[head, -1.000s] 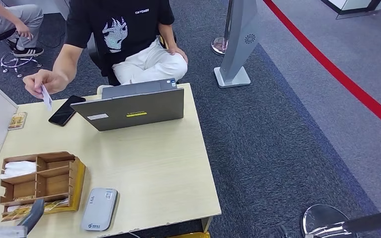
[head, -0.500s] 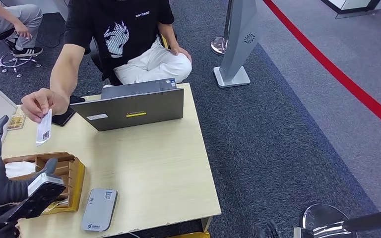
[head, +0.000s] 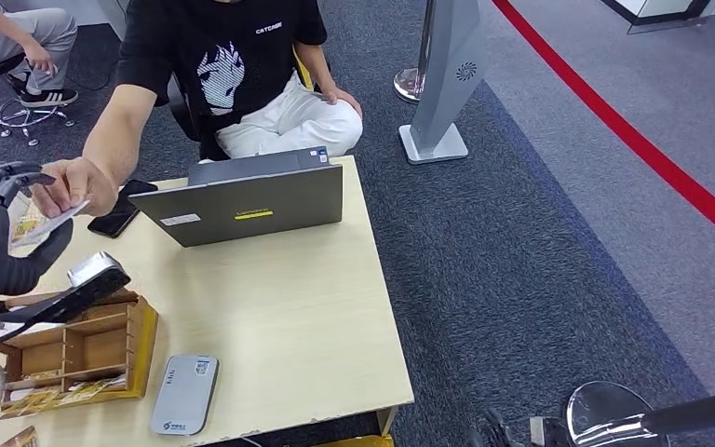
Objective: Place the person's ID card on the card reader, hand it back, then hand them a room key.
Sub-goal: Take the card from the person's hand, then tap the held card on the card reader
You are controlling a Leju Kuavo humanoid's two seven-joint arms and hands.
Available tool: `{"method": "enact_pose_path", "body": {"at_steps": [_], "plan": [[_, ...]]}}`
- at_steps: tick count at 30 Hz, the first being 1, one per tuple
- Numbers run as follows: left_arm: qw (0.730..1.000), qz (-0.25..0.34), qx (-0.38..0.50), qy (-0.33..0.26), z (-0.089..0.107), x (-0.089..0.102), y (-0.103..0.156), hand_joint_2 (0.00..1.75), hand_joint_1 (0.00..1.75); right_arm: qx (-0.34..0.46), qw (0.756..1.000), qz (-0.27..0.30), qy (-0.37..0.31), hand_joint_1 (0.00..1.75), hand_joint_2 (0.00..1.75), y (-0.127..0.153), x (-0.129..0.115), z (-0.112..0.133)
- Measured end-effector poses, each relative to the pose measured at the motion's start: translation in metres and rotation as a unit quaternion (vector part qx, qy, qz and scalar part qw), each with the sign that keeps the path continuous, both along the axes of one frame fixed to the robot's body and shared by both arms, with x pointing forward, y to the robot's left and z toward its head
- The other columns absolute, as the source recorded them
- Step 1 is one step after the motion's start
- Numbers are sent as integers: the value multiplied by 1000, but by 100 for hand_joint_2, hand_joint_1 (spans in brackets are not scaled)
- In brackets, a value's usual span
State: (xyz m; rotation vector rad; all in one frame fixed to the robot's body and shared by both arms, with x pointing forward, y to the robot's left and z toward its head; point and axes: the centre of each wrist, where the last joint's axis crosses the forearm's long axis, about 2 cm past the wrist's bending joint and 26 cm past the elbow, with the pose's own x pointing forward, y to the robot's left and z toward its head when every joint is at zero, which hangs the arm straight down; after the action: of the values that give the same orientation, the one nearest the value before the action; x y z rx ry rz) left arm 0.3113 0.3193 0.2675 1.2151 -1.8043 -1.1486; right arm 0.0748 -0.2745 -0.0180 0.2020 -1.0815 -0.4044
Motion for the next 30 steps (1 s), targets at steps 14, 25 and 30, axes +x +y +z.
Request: {"method": "enact_pose_path", "body": {"at_steps": [14, 25, 30], "plan": [[997, 45, 47, -30, 11, 9, 27, 175, 175, 9, 1000, -10, 13, 0, 175, 0, -3, -8], [996, -50, -48, -47, -36, -84, -1, 175, 175, 16, 999, -47, 17, 0, 175, 6, -18, -5], [996, -58, -55, -33, -47, -100, -5, 175, 175, 15, 999, -48, 16, 0, 175, 6, -19, -5]]}}
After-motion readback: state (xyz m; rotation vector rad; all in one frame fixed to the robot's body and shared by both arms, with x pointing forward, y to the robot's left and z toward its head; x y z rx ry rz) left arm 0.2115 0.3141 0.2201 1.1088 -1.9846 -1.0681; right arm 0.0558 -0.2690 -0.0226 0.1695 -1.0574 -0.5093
